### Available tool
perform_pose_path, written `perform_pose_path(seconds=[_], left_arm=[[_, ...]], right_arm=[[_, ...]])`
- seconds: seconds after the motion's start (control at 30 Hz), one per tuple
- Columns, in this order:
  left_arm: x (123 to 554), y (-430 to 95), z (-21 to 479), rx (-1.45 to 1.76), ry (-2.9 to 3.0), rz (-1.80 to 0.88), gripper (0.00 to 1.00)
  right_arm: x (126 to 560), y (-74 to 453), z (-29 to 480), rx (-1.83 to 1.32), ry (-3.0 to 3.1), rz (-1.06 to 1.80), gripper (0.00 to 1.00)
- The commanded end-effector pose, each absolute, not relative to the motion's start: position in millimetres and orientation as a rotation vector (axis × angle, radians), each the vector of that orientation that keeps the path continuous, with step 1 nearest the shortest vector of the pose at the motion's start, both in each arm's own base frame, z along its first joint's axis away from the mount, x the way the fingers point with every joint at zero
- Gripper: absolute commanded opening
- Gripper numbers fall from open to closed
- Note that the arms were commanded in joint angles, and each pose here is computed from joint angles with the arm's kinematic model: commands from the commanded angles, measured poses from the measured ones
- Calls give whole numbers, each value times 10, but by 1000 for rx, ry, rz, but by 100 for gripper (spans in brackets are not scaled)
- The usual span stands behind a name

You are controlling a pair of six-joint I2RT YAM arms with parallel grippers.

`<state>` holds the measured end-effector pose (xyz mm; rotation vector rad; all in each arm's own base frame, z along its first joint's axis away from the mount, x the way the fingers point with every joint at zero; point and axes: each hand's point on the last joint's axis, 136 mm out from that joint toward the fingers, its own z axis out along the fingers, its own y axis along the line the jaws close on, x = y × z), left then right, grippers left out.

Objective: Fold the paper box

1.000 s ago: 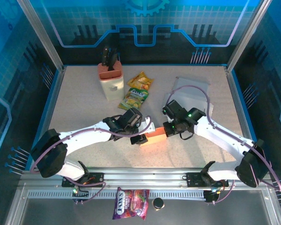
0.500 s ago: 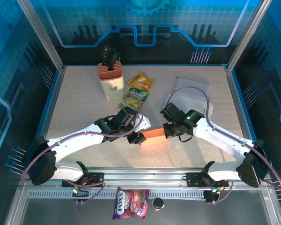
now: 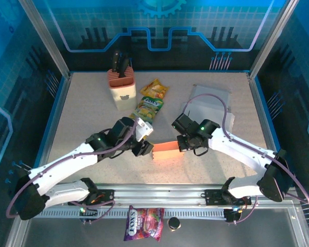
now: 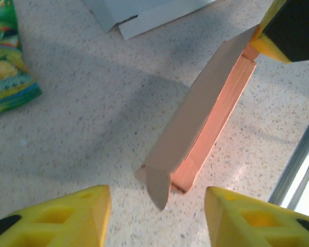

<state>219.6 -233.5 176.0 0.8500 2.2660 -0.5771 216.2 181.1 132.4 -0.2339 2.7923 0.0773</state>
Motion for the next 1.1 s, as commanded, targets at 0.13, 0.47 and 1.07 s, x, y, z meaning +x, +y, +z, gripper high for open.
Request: perform_pose_path(seconds=[0.13,0.47,1.07], left_arm=[[1846,-2269,1737,821,2517,-782,46],[2095,-2422,1663,881,2580,-702,46],[2142,-2476,1383,1002,2599,-530,32]], right_arm=[[2167,1860,1362,-217,2803,70,0],[2150,1868,1354,-218,2812,80,0],[2148,1851,1348,-203,2812,93,0]])
